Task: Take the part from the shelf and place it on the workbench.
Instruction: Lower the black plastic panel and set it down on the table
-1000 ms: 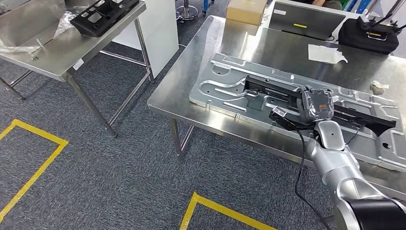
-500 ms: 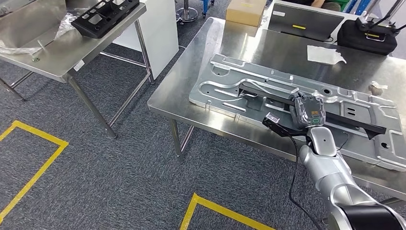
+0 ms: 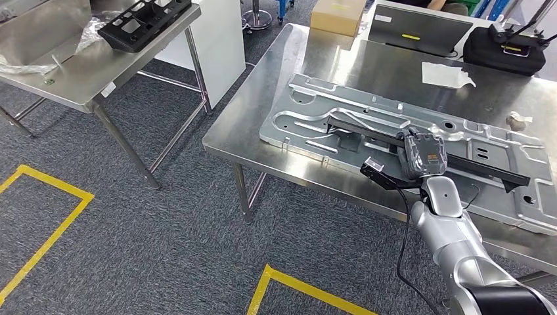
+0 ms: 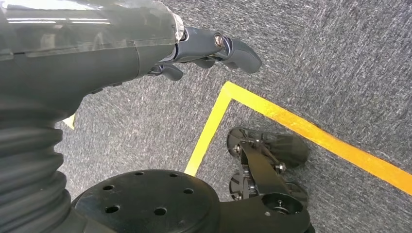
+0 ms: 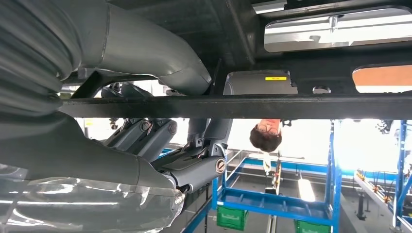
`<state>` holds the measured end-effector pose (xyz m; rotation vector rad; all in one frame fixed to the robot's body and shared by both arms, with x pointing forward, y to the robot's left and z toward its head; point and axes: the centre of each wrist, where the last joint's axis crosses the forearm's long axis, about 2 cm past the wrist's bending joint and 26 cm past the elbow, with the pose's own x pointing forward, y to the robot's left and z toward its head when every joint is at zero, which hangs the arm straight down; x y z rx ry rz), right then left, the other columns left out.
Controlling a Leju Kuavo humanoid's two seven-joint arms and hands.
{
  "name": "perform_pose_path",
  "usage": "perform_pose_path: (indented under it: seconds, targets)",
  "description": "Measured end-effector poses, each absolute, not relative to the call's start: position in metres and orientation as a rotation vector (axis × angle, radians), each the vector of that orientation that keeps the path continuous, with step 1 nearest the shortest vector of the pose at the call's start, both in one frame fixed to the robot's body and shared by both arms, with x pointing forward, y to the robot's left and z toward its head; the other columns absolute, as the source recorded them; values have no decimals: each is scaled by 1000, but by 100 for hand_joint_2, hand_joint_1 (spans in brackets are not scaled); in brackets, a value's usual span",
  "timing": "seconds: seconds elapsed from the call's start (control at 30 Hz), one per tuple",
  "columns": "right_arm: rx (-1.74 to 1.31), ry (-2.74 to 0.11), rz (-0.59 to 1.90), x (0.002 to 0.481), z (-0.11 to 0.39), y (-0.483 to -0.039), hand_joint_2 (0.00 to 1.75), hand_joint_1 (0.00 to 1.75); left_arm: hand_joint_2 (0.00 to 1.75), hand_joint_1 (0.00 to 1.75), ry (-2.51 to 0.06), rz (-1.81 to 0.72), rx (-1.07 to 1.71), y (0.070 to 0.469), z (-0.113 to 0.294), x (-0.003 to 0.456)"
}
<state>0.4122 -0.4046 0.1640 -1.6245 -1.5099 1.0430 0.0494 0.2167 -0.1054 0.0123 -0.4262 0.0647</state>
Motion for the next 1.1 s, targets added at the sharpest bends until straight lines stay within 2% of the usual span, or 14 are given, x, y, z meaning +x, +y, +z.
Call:
perform_pose_path:
  seconds: [0.1,0.97,1.1]
  targets:
    - [-1627,-1510,1038,411,164,-405,0,0,175,0,-425,63,11,217,-105,49]
    - [-1623,-1511,1049,408,160,-402,0,0,175,0,-408,25,6,219,-106,50]
    - [-1580,-1578,981,412,168,-403,0,0,175,0,-412,31,-4,219,-106,50]
